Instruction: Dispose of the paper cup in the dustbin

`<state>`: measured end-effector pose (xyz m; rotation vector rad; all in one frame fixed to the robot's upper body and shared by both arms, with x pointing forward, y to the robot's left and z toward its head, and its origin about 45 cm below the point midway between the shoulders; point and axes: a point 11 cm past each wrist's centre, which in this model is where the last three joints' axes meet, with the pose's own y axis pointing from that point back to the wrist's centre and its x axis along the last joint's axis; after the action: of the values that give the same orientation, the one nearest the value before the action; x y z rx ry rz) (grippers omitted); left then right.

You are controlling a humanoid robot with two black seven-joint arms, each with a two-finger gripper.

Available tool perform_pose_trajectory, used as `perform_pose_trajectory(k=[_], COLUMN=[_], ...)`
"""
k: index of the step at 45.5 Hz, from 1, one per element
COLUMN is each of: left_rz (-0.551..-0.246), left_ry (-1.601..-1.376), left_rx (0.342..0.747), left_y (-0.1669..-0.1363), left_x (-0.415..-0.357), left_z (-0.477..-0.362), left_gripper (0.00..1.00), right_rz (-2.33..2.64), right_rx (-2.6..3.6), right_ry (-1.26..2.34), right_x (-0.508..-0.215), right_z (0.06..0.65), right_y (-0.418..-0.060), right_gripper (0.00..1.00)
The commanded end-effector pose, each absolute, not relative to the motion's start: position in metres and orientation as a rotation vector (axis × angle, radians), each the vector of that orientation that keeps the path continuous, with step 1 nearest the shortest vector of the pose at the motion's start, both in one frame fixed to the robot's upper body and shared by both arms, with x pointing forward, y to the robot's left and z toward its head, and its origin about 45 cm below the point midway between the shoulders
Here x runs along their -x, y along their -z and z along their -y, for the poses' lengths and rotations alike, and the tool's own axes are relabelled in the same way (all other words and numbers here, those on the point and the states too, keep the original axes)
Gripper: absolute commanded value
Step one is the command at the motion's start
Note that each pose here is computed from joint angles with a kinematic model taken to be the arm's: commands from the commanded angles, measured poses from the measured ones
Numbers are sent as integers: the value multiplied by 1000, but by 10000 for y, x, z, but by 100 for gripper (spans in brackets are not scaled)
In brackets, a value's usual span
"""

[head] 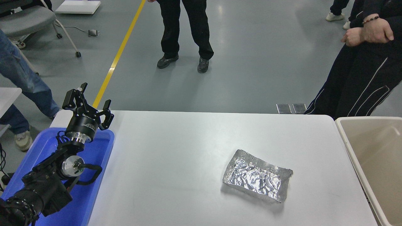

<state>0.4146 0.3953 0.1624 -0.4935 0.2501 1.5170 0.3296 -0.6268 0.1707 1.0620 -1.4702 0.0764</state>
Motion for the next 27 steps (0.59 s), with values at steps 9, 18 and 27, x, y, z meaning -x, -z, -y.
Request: perform_pose_trajectory(k=[9, 18, 27], left_rz=[-250, -250, -250], left_ry=[-1517, -1516, -1517], left_rx=[494, 492, 494], left_y=[-1624, -1624, -1624], left_x=[-4146, -4146, -4146], left_z=[-3953, -3952, -3953], left_gripper=[100, 100, 100], right_rz=[1482, 1484, 1491], right_rx=[-1045, -1063, -1060], right_ry=[-14, 15, 16], right_x=[-3185, -3144, -3140], right_z=[6068, 5993, 6008], right_y=[-1311, -1183, -1195], right_gripper=[0, 0, 0])
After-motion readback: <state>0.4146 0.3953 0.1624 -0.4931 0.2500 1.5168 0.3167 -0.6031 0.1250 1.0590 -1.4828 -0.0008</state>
